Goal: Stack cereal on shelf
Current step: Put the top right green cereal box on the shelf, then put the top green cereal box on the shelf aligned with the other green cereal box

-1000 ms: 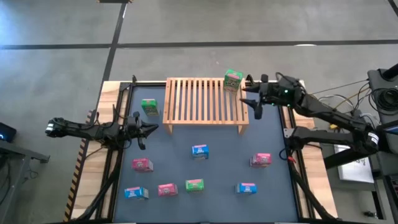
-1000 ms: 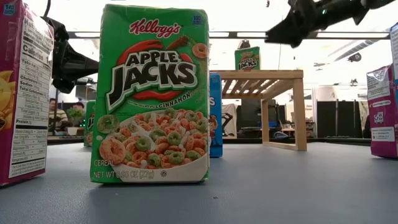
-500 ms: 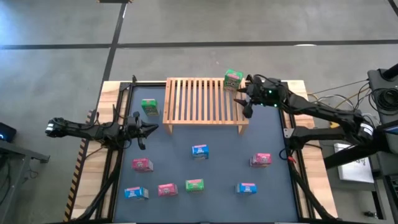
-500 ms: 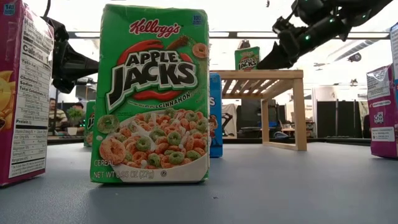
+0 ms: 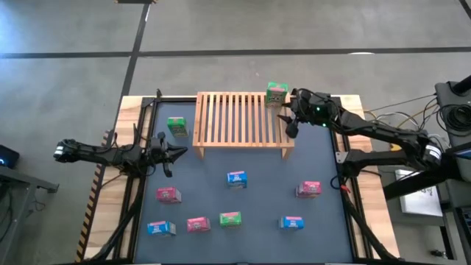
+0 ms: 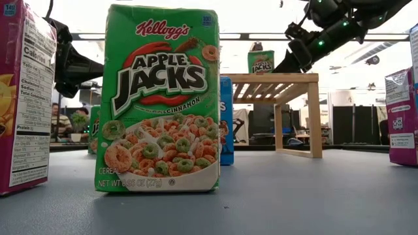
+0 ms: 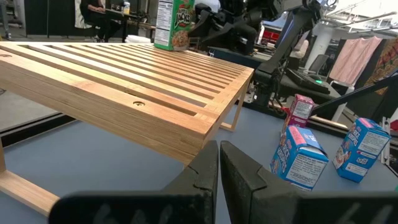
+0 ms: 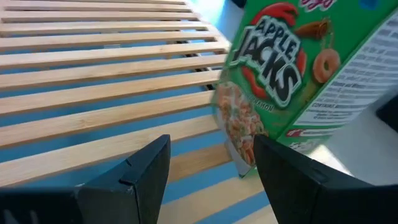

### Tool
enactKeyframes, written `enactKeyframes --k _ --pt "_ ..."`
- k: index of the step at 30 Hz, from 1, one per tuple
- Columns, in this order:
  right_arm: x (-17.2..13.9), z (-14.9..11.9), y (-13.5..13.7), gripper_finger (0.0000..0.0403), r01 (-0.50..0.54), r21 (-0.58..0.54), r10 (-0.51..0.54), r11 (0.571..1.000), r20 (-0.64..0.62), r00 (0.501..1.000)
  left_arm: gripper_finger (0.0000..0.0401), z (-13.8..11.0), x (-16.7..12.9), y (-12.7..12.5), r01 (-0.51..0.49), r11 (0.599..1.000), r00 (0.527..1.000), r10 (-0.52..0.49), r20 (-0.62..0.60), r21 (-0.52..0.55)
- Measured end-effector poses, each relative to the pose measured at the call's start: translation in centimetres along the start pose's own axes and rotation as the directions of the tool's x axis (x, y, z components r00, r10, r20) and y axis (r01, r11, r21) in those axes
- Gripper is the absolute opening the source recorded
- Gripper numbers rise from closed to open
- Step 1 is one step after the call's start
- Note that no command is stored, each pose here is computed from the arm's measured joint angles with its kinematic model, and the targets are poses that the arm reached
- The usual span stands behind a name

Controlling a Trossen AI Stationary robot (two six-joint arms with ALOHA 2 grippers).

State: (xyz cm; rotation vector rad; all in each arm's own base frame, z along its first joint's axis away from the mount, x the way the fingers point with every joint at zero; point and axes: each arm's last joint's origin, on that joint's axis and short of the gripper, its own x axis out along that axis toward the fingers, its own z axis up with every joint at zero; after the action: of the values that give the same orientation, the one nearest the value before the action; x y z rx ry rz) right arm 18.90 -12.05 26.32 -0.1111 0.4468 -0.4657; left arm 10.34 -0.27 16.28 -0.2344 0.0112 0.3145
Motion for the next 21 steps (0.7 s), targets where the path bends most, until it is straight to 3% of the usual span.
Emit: enactKeyframes --k 6,11,18,21 --pt "-0.7 0.3 0.0 0.0219 0.01 0.014 -0.01 1.0 0.018 1.0 0.0001 0.0 0.0 0.0 0.0 1.0 1.0 0.0 0.0 0.0" --pt "-1.9 0.5 0.6 0.0219 -0.086 0.06 0.084 0.994 0.035 0.996 0.0001 0.0 0.0 0.0 0.0 1.0 1.0 0.0 0.0 0.0" --pt "-3.9 0.4 4.4 0.0219 -0.272 0.05 0.265 0.961 0.115 0.957 0.0001 0.0 0.0 0.0 0.0 1.0 1.0 0.0 0.0 0.0" --pt "-4.6 0.2 6.4 0.0219 -0.295 0.031 0.286 0.955 0.167 0.944 0.0001 0.0 0.0 0.0 0.0 1.0 1.0 0.0 0.0 0.0"
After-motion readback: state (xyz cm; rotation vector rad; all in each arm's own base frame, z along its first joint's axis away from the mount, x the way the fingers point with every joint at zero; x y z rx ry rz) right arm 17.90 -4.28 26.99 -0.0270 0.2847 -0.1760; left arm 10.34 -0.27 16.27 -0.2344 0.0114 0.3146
